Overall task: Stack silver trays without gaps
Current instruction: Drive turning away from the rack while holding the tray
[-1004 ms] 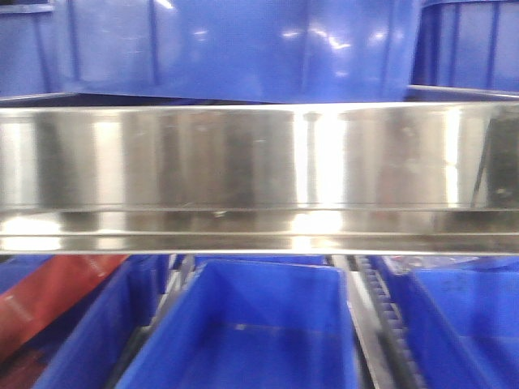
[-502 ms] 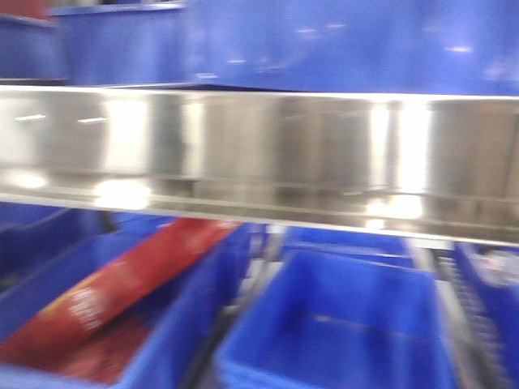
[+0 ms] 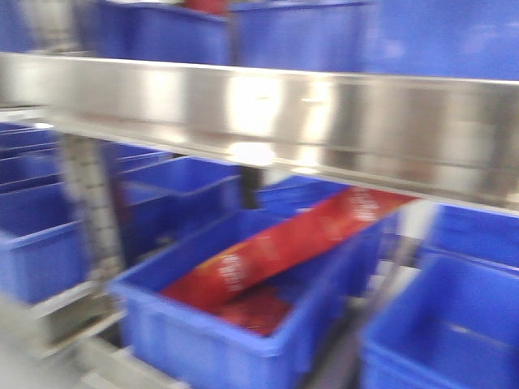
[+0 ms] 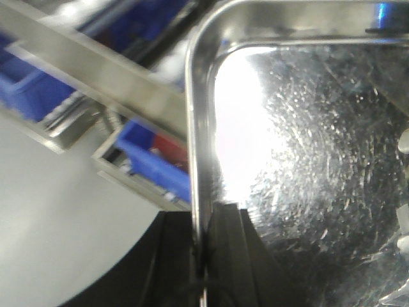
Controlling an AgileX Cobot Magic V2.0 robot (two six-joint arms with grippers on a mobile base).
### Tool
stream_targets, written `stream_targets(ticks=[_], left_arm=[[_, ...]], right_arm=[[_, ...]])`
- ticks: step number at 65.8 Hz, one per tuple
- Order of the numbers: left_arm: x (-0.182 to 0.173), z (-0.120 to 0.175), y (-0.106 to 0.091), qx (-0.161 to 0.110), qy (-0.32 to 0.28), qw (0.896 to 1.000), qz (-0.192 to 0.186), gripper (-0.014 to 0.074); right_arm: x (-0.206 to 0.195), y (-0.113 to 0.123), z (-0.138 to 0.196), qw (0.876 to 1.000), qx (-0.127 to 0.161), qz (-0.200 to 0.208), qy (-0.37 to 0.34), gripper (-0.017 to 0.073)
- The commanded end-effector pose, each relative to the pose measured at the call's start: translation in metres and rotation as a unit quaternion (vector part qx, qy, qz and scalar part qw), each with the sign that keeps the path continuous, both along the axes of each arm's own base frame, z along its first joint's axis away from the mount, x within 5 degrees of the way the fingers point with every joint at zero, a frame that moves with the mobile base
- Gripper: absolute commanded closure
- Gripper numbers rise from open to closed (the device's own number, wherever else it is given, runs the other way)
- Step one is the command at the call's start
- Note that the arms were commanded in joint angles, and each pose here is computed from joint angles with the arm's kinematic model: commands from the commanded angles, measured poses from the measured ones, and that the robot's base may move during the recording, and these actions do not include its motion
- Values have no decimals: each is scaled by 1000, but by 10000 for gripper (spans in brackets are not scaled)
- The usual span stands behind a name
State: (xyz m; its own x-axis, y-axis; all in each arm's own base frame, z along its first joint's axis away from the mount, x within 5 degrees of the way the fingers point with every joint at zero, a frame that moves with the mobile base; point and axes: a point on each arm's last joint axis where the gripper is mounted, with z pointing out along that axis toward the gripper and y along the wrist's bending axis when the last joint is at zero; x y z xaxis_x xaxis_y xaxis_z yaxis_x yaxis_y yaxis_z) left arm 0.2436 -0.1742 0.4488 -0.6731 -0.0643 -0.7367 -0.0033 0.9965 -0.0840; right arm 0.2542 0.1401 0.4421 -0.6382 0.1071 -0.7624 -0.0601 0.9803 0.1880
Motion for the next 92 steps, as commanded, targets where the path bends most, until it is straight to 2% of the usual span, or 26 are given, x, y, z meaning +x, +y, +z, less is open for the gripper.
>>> stream_targets(ticks=[1, 92], left_arm=[[-3, 3, -6, -20, -5, 999, -24, 607], [-3, 3, -6, -20, -5, 999, -24, 607]], right_arm=[[0, 5, 12, 998, 36, 21, -48, 637], [0, 5, 12, 998, 36, 22, -49, 637]])
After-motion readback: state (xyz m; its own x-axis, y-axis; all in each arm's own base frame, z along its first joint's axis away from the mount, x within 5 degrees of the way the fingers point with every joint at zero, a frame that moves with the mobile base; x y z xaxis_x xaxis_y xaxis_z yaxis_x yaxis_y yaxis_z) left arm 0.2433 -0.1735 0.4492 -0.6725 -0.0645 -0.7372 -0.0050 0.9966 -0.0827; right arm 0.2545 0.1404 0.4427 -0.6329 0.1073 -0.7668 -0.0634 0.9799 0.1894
